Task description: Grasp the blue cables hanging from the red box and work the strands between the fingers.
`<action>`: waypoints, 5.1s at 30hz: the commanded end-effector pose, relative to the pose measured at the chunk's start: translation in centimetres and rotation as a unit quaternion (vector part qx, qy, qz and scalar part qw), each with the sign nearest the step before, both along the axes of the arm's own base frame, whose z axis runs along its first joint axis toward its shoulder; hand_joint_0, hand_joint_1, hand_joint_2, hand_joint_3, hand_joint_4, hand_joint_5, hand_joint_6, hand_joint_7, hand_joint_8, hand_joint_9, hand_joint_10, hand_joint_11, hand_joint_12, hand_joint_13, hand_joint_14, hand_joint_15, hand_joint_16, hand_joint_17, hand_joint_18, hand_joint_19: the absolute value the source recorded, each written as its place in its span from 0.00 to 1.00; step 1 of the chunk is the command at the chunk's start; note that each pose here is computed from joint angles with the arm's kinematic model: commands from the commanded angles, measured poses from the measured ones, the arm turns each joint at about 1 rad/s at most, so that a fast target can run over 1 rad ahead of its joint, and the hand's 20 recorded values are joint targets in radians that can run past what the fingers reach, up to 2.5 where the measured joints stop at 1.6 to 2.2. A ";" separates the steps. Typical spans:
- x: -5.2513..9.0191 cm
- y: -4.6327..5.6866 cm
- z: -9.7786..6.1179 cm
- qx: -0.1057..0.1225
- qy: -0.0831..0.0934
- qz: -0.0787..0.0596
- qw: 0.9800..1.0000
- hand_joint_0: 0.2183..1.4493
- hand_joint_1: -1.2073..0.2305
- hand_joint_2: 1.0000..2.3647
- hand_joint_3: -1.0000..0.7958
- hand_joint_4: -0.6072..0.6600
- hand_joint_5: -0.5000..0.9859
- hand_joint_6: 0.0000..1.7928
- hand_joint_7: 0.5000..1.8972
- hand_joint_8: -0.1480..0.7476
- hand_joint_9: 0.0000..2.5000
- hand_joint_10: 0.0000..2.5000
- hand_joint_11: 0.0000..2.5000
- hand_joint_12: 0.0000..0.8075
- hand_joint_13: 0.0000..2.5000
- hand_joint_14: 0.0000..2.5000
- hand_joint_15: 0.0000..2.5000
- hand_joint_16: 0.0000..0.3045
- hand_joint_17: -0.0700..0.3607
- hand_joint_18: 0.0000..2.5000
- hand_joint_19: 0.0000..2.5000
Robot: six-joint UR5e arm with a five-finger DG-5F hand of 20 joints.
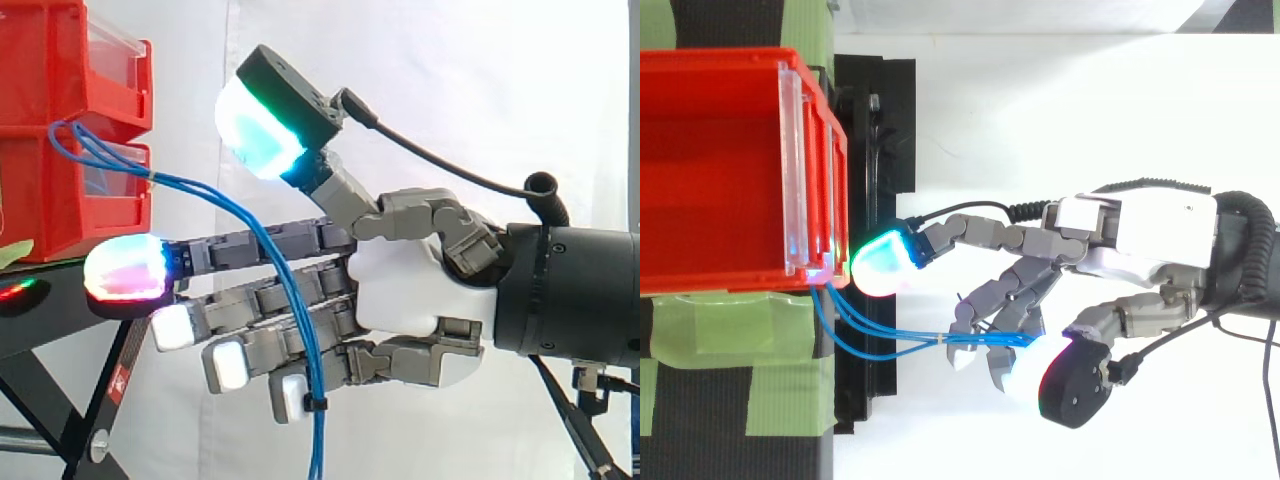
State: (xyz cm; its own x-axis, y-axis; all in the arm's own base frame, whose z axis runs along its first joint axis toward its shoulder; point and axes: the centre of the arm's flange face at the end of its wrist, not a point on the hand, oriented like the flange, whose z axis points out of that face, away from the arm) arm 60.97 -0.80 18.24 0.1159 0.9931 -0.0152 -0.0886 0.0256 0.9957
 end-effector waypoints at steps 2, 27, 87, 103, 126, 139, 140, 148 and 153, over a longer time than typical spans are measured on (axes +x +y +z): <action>0.0 -0.1 0.0 0.000 0.000 0.001 1.000 0.41 0.45 0.00 0.00 0.64 0.21 0.00 0.13 0.58 0.31 0.00 0.40 0.49 0.40 0.01 0.34 0.18 0.45 0.42 0.34; 0.0 -0.3 0.0 -0.001 -0.002 0.008 1.000 0.41 0.45 0.00 0.00 0.65 0.21 0.00 0.13 0.58 0.33 0.01 0.45 0.46 0.51 0.00 0.54 0.19 0.46 0.51 0.50; 0.2 -0.4 0.2 -0.005 -0.009 0.011 1.000 0.41 0.45 0.00 0.00 0.67 0.26 0.00 0.14 0.49 0.30 0.86 0.34 0.45 0.44 0.76 0.42 0.18 0.44 0.59 0.66; 0.2 -0.5 0.2 -0.004 -0.009 0.012 1.000 0.41 0.45 0.00 0.00 0.68 0.28 0.00 0.15 0.48 0.29 1.00 0.34 0.46 0.41 1.00 0.40 0.17 0.44 0.59 0.65; 0.2 -0.4 0.2 -0.005 -0.008 0.012 1.000 0.40 0.47 0.00 0.00 0.72 0.42 0.01 0.20 0.53 0.43 1.00 0.71 0.57 0.56 1.00 0.46 0.22 0.52 0.64 0.27; 0.2 -0.5 0.2 -0.005 -0.009 0.010 1.000 0.39 0.47 0.00 0.00 0.73 0.43 0.01 0.23 0.56 0.49 1.00 0.81 0.65 0.64 1.00 0.50 0.24 0.55 0.73 0.26; 0.2 -0.5 0.2 -0.005 -0.009 0.010 1.000 0.39 0.47 0.00 0.00 0.73 0.43 0.01 0.24 0.56 0.49 1.00 0.82 0.66 0.64 1.00 0.50 0.24 0.55 0.73 0.26; 0.3 -0.5 0.3 -0.006 -0.009 0.008 1.000 0.39 0.47 0.00 0.00 0.73 0.45 0.01 0.28 0.56 0.49 1.00 0.86 0.66 0.64 1.00 0.51 0.24 0.55 0.73 0.27; 0.3 -0.5 0.3 -0.011 -0.005 0.008 1.000 0.39 0.47 0.00 0.00 0.73 0.45 0.01 0.28 0.56 0.49 1.00 0.86 0.64 0.64 1.00 0.50 0.24 0.55 0.73 0.27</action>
State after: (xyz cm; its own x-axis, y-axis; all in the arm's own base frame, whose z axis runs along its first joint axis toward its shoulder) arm 61.25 -1.28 18.57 0.0995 0.9946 -0.0282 -0.1042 0.0386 0.9938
